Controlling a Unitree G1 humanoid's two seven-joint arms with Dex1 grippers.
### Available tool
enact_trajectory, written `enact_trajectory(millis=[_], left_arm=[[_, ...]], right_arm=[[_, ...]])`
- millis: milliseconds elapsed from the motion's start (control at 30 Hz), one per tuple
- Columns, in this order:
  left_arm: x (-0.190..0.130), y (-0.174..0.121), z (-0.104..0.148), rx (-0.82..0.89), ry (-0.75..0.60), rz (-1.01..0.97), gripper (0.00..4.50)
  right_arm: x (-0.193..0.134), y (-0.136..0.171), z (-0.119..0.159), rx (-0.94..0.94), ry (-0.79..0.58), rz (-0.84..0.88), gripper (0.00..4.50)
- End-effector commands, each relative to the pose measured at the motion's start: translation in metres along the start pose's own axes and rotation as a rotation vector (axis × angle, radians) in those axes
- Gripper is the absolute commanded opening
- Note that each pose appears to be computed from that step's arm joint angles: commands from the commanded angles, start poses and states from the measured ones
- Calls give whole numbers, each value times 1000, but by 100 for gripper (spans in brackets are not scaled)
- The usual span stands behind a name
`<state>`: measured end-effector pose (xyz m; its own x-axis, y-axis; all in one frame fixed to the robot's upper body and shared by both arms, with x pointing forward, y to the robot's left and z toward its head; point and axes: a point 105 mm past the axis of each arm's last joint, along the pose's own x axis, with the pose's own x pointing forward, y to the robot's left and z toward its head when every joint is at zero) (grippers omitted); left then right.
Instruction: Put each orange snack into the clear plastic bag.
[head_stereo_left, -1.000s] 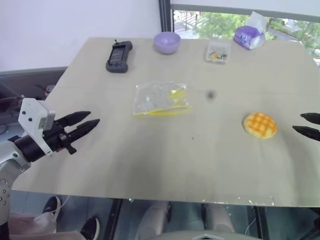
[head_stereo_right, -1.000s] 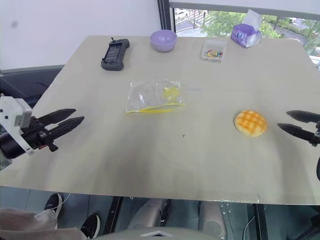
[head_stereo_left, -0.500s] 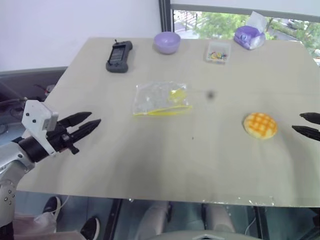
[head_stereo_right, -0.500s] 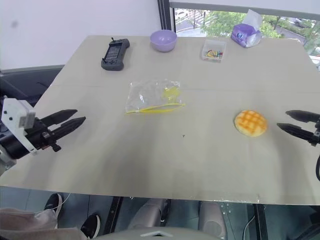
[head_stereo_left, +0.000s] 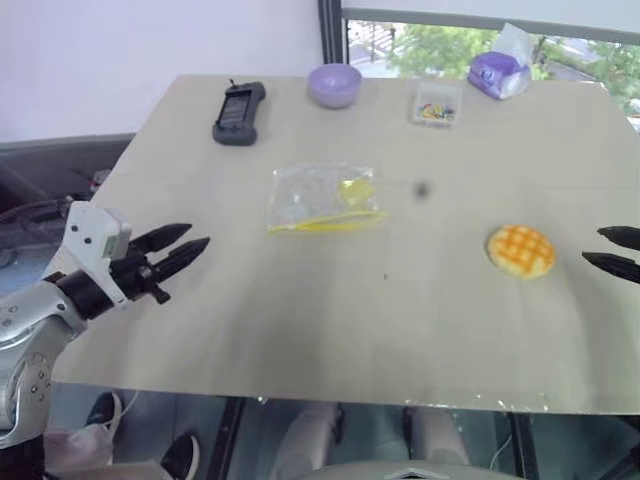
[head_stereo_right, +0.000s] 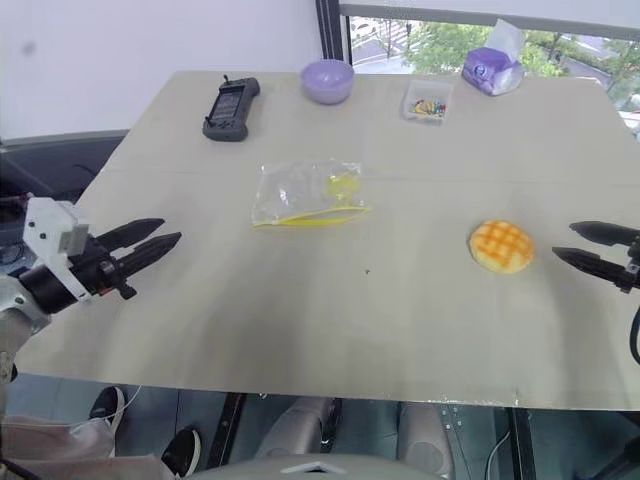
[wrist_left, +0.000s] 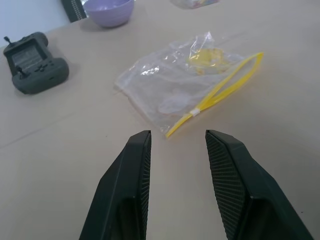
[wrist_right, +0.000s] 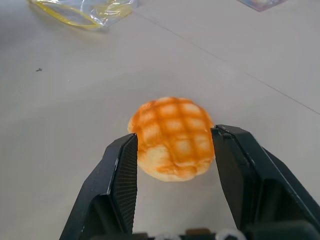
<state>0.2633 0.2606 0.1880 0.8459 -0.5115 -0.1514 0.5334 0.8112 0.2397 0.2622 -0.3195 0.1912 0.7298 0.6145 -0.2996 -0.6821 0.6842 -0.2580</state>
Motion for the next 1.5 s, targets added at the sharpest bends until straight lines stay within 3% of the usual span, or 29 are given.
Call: enact_trajectory(millis=[33,300,567,700,967,1200,1500], left_arm=[[17,-6,-4,12,13,-8,184],[76,-31,-9,121,-36,-68,184],[119,-26,-19,365,-48,-60,184],[131,-16,-28,442,-11,-35,184],[142,1,-45,545,65,-2,184],[141,-15,-45,550,47,-111,184],[150,9,-50,633,112,25,184]], right_arm=[[14,10,12,-46,-28,50,254],[59,49,37,-45,-128,212,254],[78,74,64,-27,-237,302,254],[82,87,79,-9,-298,343,254],[82,88,78,-8,-296,330,254],[78,85,77,-15,-288,306,254],[78,84,74,-10,-281,292,254]])
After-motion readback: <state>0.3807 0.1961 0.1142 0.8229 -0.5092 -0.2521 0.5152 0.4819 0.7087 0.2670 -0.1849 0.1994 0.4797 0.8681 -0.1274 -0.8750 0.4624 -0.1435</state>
